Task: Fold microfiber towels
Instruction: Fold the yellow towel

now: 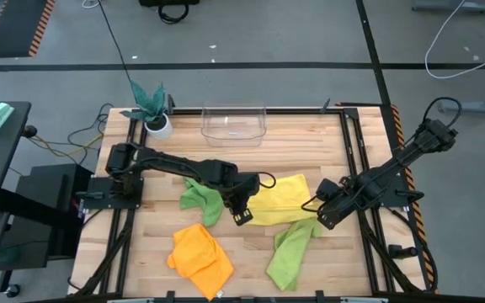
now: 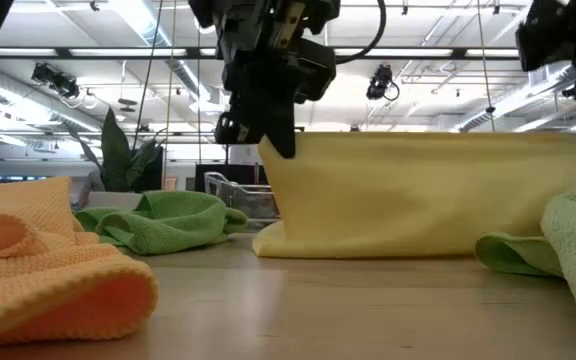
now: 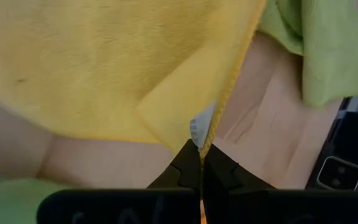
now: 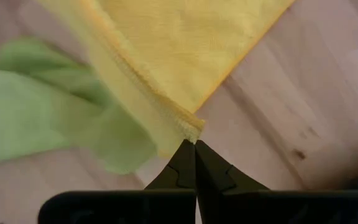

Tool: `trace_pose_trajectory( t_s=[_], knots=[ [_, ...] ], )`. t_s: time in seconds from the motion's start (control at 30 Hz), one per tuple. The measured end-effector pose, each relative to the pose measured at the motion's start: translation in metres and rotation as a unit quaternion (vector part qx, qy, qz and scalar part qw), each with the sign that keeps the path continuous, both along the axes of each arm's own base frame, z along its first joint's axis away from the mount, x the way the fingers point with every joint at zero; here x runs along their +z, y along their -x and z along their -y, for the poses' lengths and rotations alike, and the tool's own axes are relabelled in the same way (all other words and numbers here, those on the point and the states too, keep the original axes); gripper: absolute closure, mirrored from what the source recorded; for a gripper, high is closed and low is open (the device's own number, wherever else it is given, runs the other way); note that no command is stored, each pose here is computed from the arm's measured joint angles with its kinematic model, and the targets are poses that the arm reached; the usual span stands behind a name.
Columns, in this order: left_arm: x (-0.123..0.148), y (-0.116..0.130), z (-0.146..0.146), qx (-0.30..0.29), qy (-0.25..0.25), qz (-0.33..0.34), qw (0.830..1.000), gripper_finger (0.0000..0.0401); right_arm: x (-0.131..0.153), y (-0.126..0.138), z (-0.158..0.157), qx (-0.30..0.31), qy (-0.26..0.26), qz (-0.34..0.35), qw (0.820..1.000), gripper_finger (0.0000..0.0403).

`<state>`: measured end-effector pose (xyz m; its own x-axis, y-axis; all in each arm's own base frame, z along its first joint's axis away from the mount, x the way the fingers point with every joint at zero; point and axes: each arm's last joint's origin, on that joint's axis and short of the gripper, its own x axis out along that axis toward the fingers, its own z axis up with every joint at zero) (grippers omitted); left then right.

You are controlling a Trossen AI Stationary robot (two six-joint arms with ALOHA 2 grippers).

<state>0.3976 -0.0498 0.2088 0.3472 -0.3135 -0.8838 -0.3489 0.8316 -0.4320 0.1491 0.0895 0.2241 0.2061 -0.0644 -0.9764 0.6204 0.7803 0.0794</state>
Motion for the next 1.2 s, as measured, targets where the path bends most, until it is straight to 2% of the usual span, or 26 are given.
trace_pose_trajectory(
  t_s=[0.3, 0.7, 0.97, 1.2],
  knots=[
    [-0.002, -0.001, -0.026, 0.048, -0.027, -0.007, 0.998, 0.0398, -0.023, -0.015, 0.042, -0.041, 0.016, -0.011, 0.999, 0.0403],
    [-0.009, 0.009, -0.062, 0.097, -0.049, -0.061, 0.992, 0.0398, -0.024, -0.028, 0.096, -0.08, 0.034, 0.01, 0.996, 0.0403],
    [-0.03, 0.016, -0.067, 0.112, -0.047, -0.071, 0.99, 0.0398, -0.029, -0.033, 0.113, -0.073, 0.031, 0.003, 0.997, 0.0403],
    [-0.032, 0.016, -0.072, 0.13, -0.052, -0.065, 0.988, 0.0387, -0.045, -0.044, 0.119, -0.069, 0.02, -0.03, 0.997, 0.0403]
  ],
)
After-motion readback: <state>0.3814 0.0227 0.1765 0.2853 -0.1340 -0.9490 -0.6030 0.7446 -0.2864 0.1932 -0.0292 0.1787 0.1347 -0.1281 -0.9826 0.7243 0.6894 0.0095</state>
